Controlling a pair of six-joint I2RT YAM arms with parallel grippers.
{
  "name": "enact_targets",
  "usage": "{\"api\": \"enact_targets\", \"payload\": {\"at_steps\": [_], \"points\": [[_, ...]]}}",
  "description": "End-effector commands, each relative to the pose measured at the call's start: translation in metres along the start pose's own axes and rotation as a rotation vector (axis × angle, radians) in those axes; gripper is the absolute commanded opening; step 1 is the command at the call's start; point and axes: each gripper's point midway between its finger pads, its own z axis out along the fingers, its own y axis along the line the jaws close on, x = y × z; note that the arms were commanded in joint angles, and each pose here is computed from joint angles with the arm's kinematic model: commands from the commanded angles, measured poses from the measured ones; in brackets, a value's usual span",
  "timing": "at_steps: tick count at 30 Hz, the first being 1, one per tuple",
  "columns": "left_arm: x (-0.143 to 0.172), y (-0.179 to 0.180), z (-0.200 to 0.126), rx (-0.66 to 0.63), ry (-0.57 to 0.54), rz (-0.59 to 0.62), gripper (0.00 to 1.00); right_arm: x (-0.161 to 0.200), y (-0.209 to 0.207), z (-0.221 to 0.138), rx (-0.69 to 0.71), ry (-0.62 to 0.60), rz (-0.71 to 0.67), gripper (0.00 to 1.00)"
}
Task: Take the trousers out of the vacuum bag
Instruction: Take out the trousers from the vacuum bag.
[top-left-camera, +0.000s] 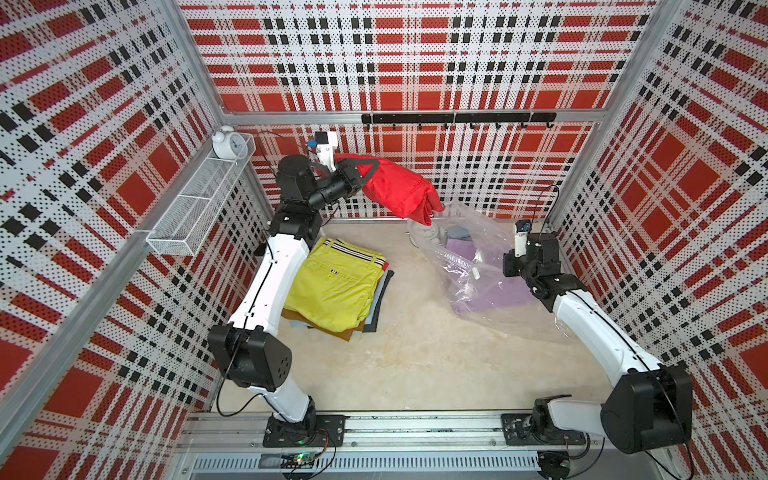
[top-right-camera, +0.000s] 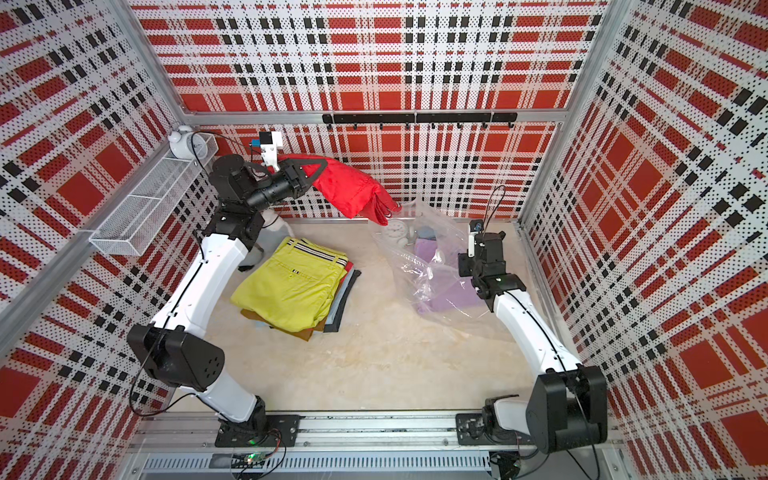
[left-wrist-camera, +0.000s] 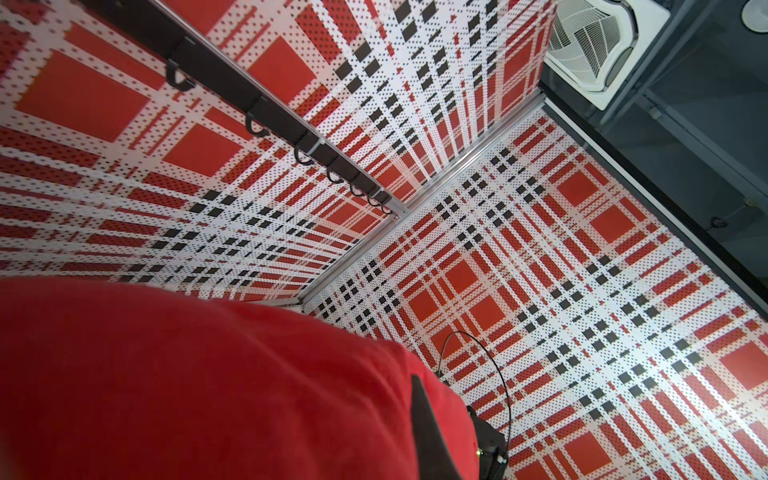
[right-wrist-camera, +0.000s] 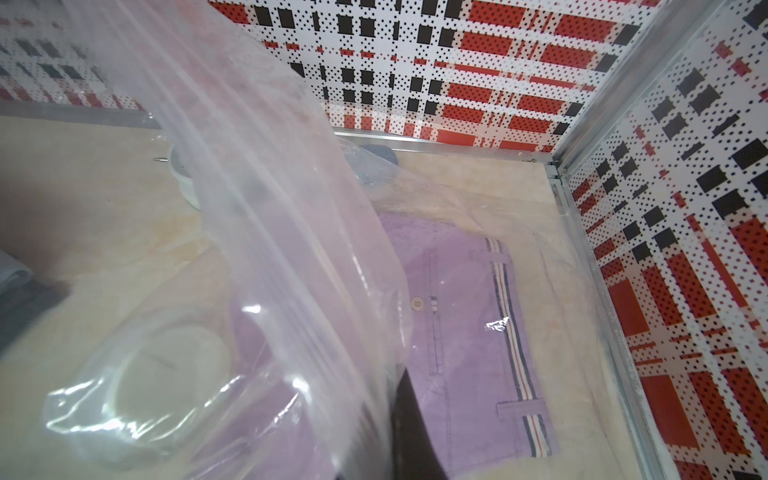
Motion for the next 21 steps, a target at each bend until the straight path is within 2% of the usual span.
{"api": "enact_targets", "payload": {"at_steps": [1,10,21], "points": [[-0.030,-0.050,-0.031,0.054,-0.110,0.175,0.00,-0.014,-0.012,-0.005,0.043,-0.028,0.032,0.00],[-0.032,0.009,-0.059,-0.088,-0.139,0.148,0.00,-0.014,-0.011,-0.003,0.038,-0.024,0.036,0.00],[-0.003,0.049,-0.080,-0.196,-0.116,0.139,0.00,-0.017,-0.009,0.000,0.029,-0.020,0.038,0.00]]}}
